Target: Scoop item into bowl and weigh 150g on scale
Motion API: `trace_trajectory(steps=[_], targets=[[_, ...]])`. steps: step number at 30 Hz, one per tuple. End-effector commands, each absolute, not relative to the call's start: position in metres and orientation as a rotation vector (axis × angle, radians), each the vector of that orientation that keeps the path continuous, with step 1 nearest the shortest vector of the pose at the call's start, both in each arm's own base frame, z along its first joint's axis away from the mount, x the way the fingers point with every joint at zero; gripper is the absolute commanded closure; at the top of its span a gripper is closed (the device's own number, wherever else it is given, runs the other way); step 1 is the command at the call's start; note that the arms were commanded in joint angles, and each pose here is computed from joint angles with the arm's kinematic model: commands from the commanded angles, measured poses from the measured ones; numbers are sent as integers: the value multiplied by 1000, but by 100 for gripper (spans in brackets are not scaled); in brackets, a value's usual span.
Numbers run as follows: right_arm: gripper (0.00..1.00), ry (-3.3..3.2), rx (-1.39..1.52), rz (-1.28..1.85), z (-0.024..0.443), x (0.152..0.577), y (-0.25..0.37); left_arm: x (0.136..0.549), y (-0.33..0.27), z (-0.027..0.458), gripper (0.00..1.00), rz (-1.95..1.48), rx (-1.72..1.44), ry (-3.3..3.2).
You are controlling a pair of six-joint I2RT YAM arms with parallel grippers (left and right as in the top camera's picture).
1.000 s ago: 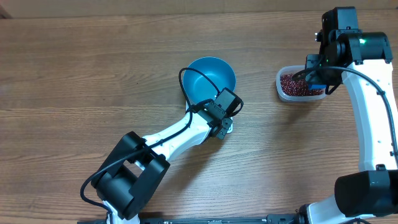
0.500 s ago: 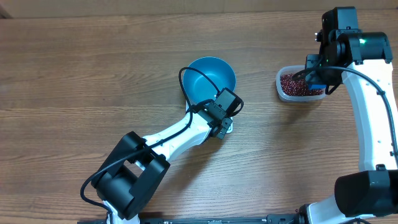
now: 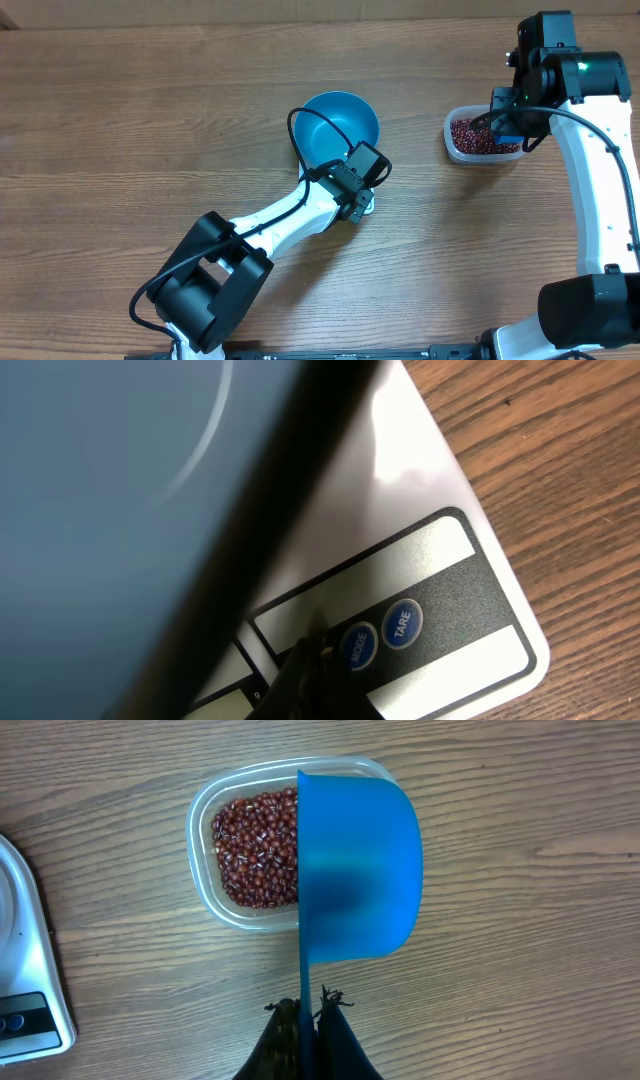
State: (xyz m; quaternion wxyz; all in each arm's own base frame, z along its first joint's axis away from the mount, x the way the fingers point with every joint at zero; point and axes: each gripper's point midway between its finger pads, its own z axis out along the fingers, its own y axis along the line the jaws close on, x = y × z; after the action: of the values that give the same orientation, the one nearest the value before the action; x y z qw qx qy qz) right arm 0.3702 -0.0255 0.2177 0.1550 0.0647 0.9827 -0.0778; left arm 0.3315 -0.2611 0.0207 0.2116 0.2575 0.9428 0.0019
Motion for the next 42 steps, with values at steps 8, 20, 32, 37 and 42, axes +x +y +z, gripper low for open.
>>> trace_trajectory(steps=[8, 20, 32, 37, 42], targets=[[96, 2813, 184, -223, 217, 372, -27, 329, -255, 5, 96, 60, 750, 2643], [96, 2813, 184, -223, 217, 372, -27, 326, -252, 1, 96, 68, 747, 2664], [96, 2811, 184, -223, 217, 372, -27, 326, -247, -5, 96, 58, 718, 2696], [96, 2811, 184, -223, 217, 372, -27, 328, -246, -5, 96, 45, 709, 2699], [96, 2810, 184, -222, 217, 372, -27, 327, -247, -5, 96, 46, 721, 2695]])
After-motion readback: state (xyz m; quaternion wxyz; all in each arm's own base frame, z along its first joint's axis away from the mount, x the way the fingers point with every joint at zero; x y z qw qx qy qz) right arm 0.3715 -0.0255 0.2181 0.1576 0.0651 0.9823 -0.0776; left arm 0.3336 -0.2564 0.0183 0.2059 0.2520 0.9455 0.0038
